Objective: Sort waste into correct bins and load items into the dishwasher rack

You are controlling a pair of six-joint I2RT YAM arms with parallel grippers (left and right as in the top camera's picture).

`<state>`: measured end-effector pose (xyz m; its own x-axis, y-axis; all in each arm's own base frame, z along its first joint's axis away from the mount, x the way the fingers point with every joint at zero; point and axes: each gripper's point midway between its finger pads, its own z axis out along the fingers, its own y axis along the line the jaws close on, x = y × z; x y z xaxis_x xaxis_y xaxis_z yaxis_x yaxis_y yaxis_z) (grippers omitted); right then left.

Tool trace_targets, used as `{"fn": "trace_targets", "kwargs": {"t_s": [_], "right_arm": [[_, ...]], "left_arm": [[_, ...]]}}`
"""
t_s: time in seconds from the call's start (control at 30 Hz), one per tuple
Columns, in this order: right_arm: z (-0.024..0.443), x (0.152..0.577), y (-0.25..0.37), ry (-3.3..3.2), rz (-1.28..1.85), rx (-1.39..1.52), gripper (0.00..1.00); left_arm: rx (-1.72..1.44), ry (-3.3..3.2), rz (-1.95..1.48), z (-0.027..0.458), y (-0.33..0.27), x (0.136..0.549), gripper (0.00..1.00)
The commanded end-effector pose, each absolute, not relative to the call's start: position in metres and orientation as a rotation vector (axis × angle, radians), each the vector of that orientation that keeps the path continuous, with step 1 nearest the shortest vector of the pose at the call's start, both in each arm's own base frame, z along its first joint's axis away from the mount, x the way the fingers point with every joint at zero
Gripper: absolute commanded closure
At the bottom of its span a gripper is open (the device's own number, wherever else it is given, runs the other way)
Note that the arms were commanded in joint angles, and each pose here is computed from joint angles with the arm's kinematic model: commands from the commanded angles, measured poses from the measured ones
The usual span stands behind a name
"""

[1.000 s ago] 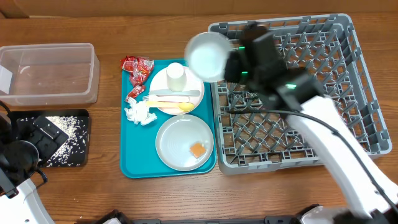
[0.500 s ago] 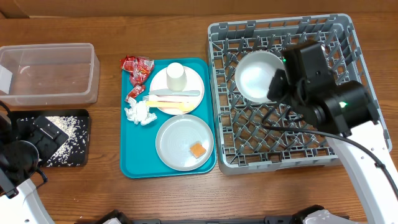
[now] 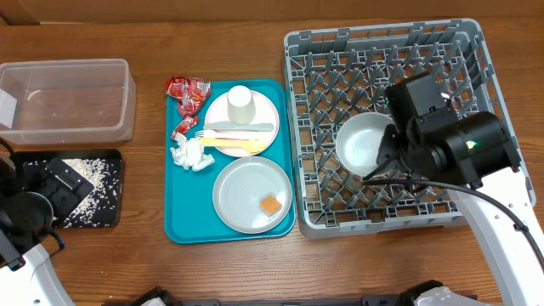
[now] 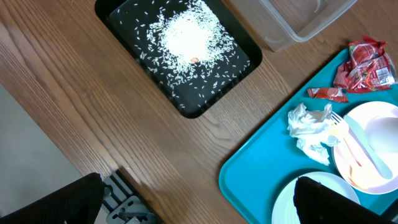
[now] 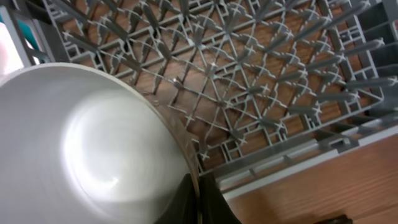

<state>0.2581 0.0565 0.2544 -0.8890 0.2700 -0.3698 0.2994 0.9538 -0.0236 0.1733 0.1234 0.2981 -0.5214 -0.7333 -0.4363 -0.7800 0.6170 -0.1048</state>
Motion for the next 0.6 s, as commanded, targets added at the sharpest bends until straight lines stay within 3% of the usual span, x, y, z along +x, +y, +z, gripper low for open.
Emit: {"fn": "trace_targets", "kwargs": {"t_s": [0.0,0.57], "right_arm": [[0.266,0.261,0.046,2.676,-0.155,0.442,0.96],[0.282,0.277,0.013,2.491,-0.384,0.535,0.96]], "left_arm": [[-1.182,2.399,0.169,0.301,0.127,0.172,0.0],[-1.181,2.397,0.169,0.302,0.127,0.172,0.0]]}}
